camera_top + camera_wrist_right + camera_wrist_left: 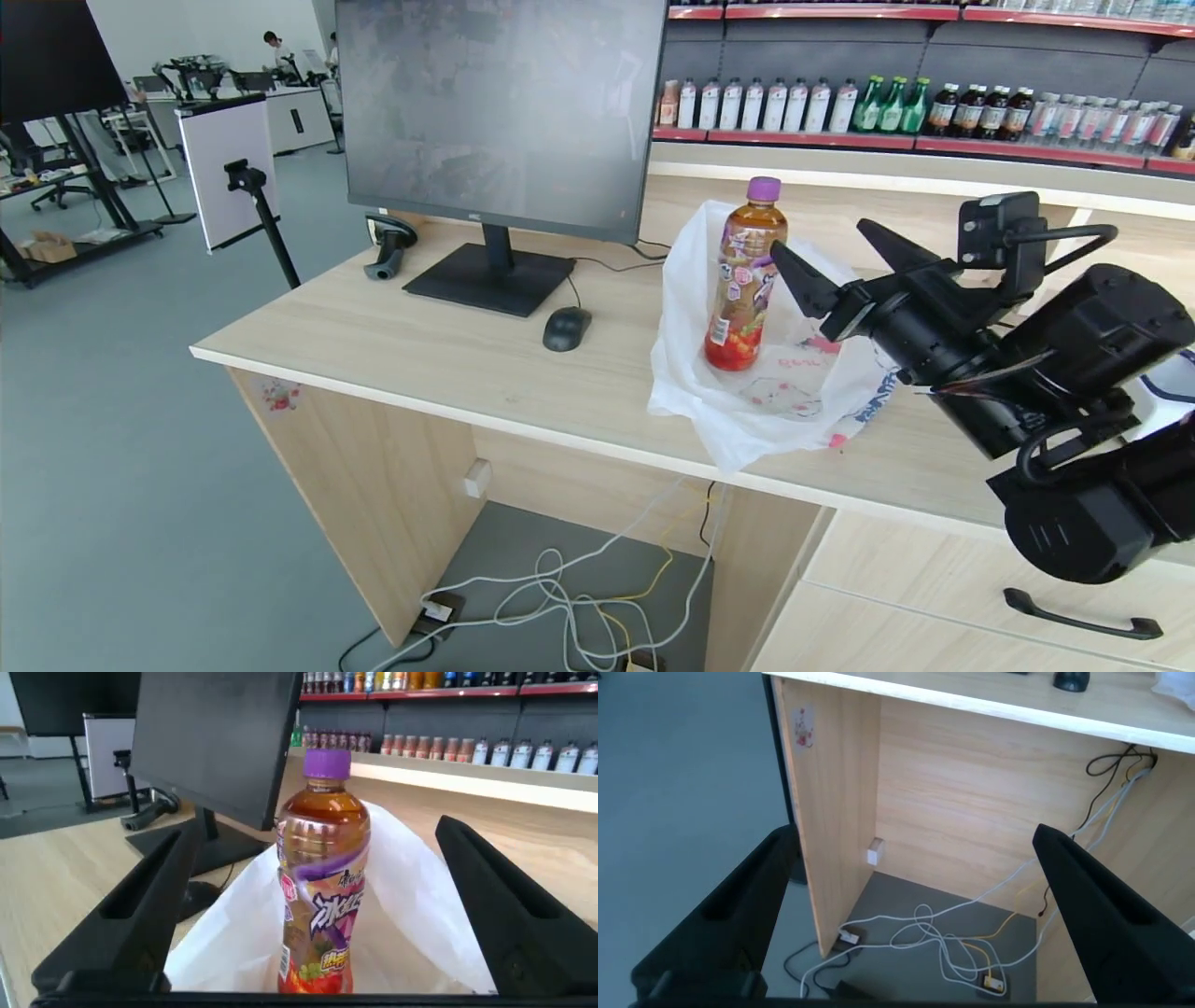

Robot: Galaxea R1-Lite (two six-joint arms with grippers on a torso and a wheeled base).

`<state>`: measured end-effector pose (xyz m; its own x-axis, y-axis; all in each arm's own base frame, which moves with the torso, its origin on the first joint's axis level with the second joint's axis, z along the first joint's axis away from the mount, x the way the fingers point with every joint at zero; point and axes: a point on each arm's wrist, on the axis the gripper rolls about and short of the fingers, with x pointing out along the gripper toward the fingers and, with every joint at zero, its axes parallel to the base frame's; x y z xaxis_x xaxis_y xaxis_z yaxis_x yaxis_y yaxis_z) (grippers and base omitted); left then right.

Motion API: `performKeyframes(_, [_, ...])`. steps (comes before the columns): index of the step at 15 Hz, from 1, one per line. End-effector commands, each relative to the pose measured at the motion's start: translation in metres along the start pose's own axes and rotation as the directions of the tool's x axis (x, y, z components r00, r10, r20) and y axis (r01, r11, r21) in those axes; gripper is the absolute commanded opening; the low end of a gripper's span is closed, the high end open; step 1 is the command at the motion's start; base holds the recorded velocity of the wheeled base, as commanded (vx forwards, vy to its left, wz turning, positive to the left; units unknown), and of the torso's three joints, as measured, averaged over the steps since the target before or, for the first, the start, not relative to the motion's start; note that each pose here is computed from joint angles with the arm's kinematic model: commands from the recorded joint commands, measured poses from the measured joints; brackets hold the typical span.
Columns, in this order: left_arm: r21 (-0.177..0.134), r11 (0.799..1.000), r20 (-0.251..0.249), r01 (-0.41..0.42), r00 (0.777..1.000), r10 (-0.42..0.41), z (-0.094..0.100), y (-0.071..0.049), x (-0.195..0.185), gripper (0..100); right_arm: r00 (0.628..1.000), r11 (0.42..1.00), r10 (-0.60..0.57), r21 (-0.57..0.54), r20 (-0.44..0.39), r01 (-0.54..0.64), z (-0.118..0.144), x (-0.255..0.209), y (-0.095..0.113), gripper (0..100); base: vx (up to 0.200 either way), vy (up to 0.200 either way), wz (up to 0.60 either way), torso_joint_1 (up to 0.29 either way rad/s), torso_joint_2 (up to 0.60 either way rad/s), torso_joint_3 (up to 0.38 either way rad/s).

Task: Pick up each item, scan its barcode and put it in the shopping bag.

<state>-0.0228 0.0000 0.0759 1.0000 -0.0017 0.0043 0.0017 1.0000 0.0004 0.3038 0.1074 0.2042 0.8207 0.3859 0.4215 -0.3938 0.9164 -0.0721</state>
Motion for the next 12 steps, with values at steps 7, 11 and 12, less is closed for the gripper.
performKeyframes(7, [-0.003,1.0,-0.001,0.0,1.0,0.0,0.0,0.0,0.0,100,0.997,0.999,-0.037,-0.022,0.064,0.039,0.043,-0.03,-0.01,100,0.0,0.0,-0.6,0.0,0.0,0.003])
performKeyframes(11, [-0.005,1.0,-0.001,0.0,1.0,0.0,0.0,0.0,0.0,100,0.996,0.999,-0.037,-0.025,0.086,0.039,0.05,-0.032,-0.01,100,0.0,-0.15,0.0,0.001,0.0,0.001])
performKeyframes(12, [-0.007,1.0,-0.001,0.0,1.0,0.0,0.0,0.0,0.0,100,0.997,0.999,-0.038,-0.024,0.071,0.04,0.049,-0.037,-0.009,100,0.0,-0.2,0.0,0.007,0.0,-0.007])
